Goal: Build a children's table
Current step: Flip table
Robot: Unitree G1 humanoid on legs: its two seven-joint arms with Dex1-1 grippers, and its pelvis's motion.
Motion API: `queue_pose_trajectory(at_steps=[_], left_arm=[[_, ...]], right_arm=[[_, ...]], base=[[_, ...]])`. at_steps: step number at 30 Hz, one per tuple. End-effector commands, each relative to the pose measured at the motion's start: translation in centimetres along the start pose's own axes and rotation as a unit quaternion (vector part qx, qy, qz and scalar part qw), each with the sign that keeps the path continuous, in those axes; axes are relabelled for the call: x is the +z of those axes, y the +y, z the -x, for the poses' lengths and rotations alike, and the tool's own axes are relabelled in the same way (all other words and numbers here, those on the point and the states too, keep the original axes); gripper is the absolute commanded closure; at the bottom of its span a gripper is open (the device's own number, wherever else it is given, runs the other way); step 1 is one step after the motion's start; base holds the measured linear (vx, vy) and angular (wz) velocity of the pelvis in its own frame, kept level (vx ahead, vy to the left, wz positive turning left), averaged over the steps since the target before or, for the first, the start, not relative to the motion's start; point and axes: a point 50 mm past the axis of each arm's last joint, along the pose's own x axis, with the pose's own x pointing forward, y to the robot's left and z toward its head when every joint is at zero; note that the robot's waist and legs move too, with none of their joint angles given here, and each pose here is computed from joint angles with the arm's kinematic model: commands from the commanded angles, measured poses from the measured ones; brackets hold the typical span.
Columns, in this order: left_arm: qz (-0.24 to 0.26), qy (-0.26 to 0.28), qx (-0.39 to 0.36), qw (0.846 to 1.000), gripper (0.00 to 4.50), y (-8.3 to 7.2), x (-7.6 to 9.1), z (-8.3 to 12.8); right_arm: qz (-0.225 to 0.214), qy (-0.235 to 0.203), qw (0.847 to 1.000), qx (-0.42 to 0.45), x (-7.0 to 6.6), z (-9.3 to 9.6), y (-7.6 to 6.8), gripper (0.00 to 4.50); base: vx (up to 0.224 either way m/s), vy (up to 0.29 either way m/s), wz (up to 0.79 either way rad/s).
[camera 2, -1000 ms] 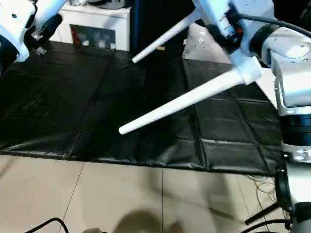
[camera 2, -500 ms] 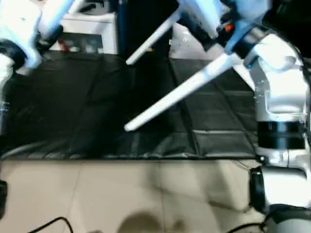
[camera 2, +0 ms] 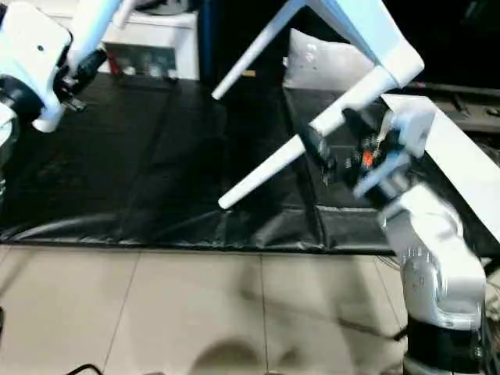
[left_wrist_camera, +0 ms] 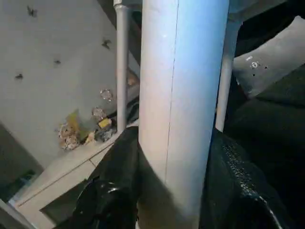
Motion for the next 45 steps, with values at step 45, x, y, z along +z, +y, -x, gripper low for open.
queue_pose_trajectory(at_steps=[45], left_arm=[[0.075, 0.118, -0.029, 0.99, 2.93, -5.6, -11.4, 0.2]], right_arm=[[-0.028, -0.077, 0.995, 0.063, -0.6, -10.3, 2.1, 0.0]], base=[[0.022, -0.004, 0.02]])
